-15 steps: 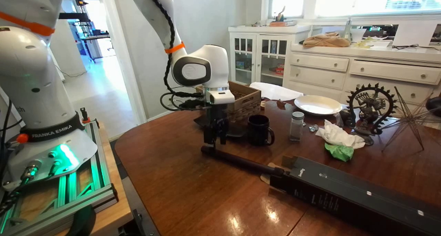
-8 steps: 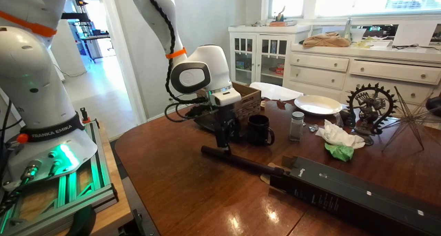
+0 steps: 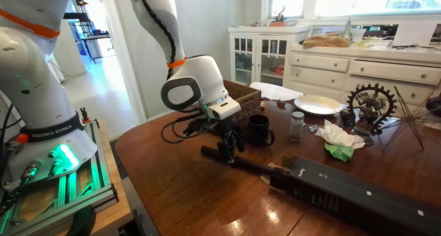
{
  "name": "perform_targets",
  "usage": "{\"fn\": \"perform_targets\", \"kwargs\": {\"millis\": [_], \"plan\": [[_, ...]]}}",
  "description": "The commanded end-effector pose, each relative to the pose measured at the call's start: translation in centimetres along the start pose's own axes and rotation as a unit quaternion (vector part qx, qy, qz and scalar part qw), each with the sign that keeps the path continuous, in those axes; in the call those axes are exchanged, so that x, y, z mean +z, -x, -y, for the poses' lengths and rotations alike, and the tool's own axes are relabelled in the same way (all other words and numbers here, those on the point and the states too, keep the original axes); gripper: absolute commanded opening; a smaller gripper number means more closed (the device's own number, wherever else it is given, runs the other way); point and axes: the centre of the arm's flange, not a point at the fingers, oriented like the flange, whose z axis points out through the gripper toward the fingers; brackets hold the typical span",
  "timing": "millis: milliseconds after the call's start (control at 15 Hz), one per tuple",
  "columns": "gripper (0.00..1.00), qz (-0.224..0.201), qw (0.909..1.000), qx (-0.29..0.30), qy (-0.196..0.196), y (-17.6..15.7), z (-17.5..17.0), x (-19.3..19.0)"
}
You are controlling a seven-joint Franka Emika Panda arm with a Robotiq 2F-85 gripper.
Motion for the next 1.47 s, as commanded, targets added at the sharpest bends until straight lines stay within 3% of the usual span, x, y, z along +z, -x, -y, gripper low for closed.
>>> {"fn": "perform_targets", "kwargs": {"millis": [0, 533, 933, 1400], "plan": [[0.71, -0.005, 0.9997, -0.017, -0.017, 0.8, -1.0, 1.7], [0.09, 0.013, 0.9990, 0.016, -0.039, 1.8, -0.2, 1.4], [0.08, 0.041, 0.9975, 0.050, -0.027, 2.1, 0.7, -0.3], [0.08, 0.113, 0.9922, 0.052, 0.005, 2.9, 2.0, -3.0]]}}
